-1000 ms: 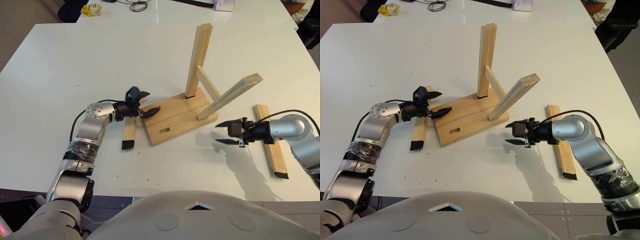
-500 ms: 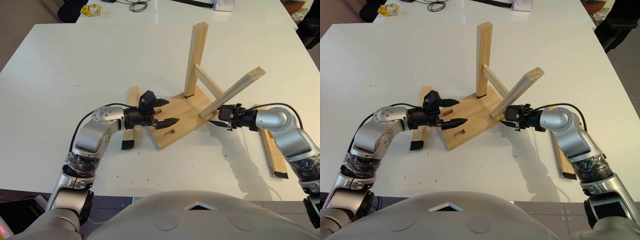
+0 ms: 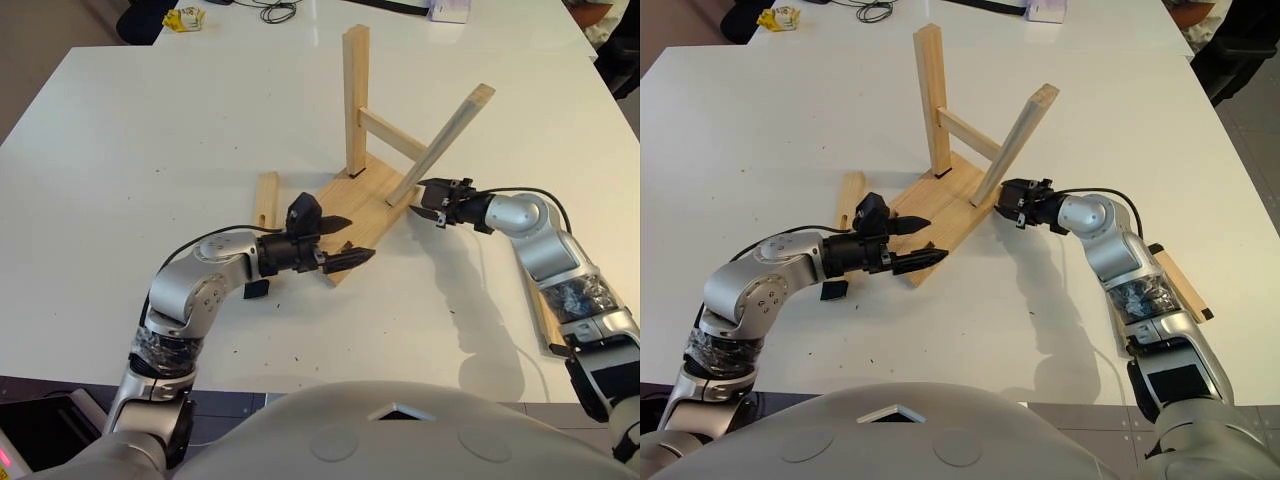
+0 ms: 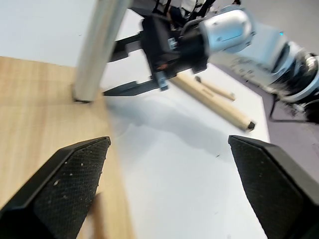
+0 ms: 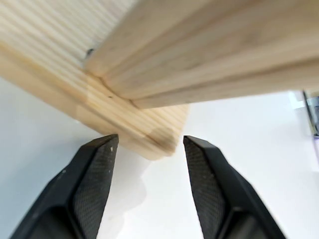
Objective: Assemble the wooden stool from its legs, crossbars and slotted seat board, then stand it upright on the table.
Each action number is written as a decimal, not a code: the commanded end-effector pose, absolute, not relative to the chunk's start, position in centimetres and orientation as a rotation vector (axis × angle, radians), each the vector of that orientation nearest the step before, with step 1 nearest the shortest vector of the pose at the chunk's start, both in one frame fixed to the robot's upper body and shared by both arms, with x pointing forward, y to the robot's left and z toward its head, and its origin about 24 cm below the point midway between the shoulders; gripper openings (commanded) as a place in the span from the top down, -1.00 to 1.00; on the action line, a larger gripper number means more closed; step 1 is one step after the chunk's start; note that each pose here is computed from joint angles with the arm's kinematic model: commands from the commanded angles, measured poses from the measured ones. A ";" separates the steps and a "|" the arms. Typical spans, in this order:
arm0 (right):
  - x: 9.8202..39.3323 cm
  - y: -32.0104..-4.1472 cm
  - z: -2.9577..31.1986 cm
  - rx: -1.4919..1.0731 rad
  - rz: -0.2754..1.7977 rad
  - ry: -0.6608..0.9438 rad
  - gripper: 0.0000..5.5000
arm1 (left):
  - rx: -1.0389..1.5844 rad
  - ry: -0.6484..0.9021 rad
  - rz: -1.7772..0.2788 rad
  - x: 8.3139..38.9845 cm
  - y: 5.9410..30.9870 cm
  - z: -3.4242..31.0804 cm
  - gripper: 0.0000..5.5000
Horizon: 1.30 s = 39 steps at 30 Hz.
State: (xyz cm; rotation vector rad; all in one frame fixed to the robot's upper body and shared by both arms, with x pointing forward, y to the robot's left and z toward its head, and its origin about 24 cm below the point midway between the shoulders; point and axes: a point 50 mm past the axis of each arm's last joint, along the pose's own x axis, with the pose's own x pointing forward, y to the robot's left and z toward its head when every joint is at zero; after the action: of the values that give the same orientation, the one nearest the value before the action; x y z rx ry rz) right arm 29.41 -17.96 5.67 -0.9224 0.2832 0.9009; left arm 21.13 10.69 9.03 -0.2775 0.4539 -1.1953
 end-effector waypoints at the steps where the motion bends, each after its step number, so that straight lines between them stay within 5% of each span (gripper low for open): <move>1: 29.7 -19.5 6.1 -0.965 0.859 0.283 0.12 | -0.264 0.394 -1.164 22.2 11.1 11.3 -0.60; 7: 26.9 -20.9 6.3 -0.918 0.952 0.351 0.12 | -0.005 0.260 -0.907 27.0 16.0 13.2 -0.60; 13: 23.3 -19.0 8.0 -0.842 1.155 0.354 0.12 | 0.395 0.325 -0.802 29.0 20.4 7.4 -0.60; 24: 22.9 -19.1 7.9 -0.873 1.180 0.391 0.12 | 0.484 0.345 -0.917 27.5 20.3 2.3 -0.60; 34: 28.3 -19.8 6.9 -0.999 0.965 0.343 0.12 | 0.450 0.215 -1.141 25.4 14.6 5.1 -0.60; 39: 29.6 -19.2 5.9 -1.043 0.951 0.321 0.12 | 0.495 0.264 -1.150 25.0 15.3 4.7 -0.60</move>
State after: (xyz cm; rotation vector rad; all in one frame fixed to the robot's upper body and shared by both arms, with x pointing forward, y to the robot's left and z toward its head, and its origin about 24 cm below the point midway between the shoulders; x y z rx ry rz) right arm 29.09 -19.75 6.17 -1.0188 0.3377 0.9415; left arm 25.17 14.38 5.11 0.4588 0.2154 -1.1620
